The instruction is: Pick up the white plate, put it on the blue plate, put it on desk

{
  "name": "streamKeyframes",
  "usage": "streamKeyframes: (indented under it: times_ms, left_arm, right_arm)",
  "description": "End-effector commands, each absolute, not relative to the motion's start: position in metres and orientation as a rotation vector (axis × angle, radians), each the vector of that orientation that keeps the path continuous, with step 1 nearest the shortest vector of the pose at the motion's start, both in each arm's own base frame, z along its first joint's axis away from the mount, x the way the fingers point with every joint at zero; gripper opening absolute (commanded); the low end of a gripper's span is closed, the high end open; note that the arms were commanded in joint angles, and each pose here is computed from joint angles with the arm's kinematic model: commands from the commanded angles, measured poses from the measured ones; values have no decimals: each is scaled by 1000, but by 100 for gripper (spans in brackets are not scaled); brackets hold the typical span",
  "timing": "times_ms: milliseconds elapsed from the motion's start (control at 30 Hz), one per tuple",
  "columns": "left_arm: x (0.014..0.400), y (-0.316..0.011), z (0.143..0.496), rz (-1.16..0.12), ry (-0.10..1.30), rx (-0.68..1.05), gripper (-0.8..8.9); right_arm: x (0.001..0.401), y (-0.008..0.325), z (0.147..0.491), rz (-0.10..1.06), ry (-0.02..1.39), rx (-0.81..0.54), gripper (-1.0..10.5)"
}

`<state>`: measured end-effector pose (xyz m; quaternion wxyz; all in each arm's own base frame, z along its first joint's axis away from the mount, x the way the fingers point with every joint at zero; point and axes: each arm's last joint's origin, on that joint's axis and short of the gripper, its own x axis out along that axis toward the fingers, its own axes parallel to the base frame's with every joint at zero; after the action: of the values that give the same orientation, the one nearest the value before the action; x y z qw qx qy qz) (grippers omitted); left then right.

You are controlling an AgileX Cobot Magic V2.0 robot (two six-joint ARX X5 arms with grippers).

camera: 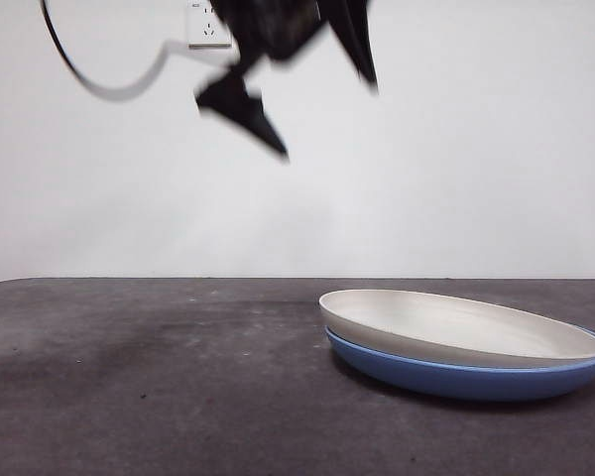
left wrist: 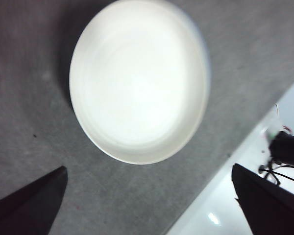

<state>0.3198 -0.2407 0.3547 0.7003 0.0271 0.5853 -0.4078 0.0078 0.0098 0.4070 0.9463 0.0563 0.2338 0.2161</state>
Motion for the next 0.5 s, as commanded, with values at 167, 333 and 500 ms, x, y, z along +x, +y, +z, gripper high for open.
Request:
streamKeyframes:
  times_ms: [167,333,500]
  left_arm:
    - [254,-198,440,-999,1052,94,595]
    - [204,-162,473,-1033,916,110,594]
    - [155,-127,480,-1056,844,138,594]
  right_arm:
    - [5,9,410,432,489,154,570]
    - [9,10,409,415,510,162,570]
    - [15,10,408,375,540,154,570]
